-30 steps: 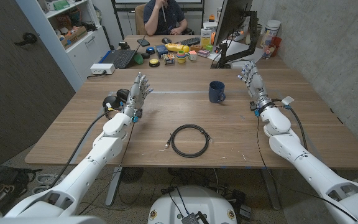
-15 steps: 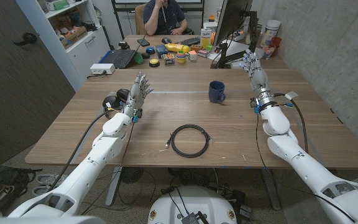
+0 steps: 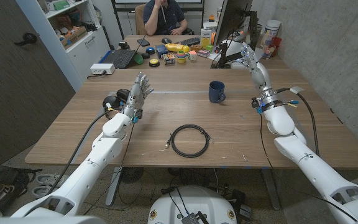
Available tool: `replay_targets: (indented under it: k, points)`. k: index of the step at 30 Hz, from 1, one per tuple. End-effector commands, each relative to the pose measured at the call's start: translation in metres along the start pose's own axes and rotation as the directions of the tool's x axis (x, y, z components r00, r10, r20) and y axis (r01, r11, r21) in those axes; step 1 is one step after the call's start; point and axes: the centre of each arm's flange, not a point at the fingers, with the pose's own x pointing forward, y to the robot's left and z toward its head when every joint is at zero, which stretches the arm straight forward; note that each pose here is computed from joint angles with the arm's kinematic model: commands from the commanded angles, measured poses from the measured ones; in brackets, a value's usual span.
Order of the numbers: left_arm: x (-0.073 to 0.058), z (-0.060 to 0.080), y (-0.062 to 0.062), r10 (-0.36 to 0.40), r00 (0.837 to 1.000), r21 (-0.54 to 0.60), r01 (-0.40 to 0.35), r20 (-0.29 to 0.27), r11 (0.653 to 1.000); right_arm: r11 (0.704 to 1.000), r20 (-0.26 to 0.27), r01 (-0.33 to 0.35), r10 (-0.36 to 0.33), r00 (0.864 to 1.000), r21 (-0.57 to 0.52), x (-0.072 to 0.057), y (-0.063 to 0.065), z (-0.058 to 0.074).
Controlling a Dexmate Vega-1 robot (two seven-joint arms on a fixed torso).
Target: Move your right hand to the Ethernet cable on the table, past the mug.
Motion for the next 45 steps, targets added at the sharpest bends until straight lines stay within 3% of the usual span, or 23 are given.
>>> replay_targets:
  k: [1, 7, 15, 25, 27, 30, 33, 39, 45]
  points:
    - [-0.004, 0.0, -0.001, 0.002, 1.0, -0.002, -0.002, 0.001, 1.0, 0.976, 0.026, -0.165, 0.171, 0.985, -0.139, 0.007, 0.002, 0.02]
    - [-0.007, 0.0, 0.001, 0.0, 1.0, 0.001, 0.0, -0.002, 1.0, 0.926, 0.029, -0.307, 0.321, 0.947, -0.221, 0.015, 0.012, 0.03]
    - [-0.009, 0.001, 0.002, 0.0, 1.0, 0.004, 0.0, 0.002, 1.0, 0.839, 0.021, -0.351, 0.394, 0.919, -0.416, 0.017, 0.027, 0.045]
    - [-0.013, 0.003, 0.002, -0.002, 1.0, 0.008, 0.002, 0.007, 1.0, 0.707, -0.041, -0.458, 0.521, 0.853, -0.539, 0.018, 0.062, 0.054]
    - [-0.014, 0.004, 0.003, -0.002, 1.0, 0.012, 0.002, 0.005, 1.0, 0.654, -0.061, -0.464, 0.539, 0.84, -0.598, 0.018, 0.07, 0.056]
    - [-0.016, 0.005, 0.005, 0.001, 1.0, 0.02, -0.001, 0.001, 1.0, 0.609, -0.083, -0.476, 0.559, 0.825, -0.634, 0.019, 0.079, 0.057]
    - [-0.019, 0.007, 0.008, 0.003, 1.0, 0.03, -0.002, -0.003, 1.0, 0.589, -0.099, -0.499, 0.578, 0.81, -0.636, 0.018, 0.087, 0.054]
    - [-0.022, 0.01, 0.014, 0.028, 1.0, 0.036, -0.028, 0.002, 0.999, 0.575, -0.109, -0.51, 0.588, 0.801, -0.64, 0.018, 0.1, 0.052]
    - [-0.022, 0.016, 0.019, 0.035, 0.999, 0.048, -0.036, 0.023, 0.998, 0.527, -0.148, -0.537, 0.609, 0.78, -0.658, 0.015, 0.112, 0.051]
